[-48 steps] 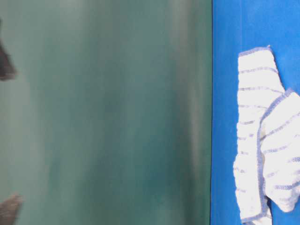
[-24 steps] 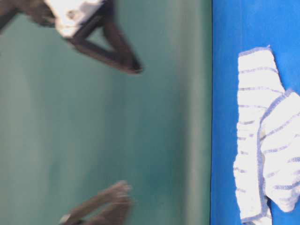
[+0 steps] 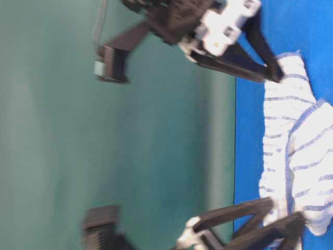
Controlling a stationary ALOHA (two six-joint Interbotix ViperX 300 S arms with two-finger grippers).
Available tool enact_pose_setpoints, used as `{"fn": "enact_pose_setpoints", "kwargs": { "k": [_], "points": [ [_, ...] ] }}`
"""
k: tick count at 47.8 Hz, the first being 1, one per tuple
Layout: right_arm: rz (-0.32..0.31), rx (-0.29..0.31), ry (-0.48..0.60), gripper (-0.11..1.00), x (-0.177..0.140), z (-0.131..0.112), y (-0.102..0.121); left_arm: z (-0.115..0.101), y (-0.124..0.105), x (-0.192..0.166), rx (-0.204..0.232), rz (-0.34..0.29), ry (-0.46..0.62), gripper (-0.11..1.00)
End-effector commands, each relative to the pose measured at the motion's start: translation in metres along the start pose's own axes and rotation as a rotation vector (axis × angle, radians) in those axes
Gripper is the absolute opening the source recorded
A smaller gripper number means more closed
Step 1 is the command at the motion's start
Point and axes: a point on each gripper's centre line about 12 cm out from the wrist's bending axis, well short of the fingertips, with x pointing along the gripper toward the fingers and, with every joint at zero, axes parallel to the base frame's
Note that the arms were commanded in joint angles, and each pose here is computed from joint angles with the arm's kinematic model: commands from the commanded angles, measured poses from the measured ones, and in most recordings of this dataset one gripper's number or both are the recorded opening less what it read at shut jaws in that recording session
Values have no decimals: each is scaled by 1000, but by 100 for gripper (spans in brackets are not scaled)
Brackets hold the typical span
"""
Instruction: Lift the towel with both arms.
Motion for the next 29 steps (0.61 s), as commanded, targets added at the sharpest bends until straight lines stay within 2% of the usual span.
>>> {"fn": "enact_pose_setpoints", "kwargs": {
  "k": [1, 11, 17, 21, 24, 28, 29],
  "points": [
    [-2, 15, -10, 65, 11, 3, -4, 0, -1, 14, 2, 0, -18, 91],
    [-14, 27, 23, 64, 24, -4, -11, -17, -1, 35, 2, 0, 26, 90],
    [-17, 31, 18, 64, 24, -3, -13, -17, 1, 37, -2, 5, 28, 83],
    [-18, 30, 17, 60, 24, -3, -14, -18, 3, 36, -4, 8, 30, 65],
    [-19, 29, 16, 53, 24, -2, -14, -18, 4, 36, -6, 11, 30, 47],
    [-23, 33, 19, 33, 24, -3, -16, -17, 5, 36, -6, 13, 28, 22],
    [-23, 33, 19, 25, 24, -3, -16, -17, 6, 36, -7, 14, 28, 16]
  ]
}}
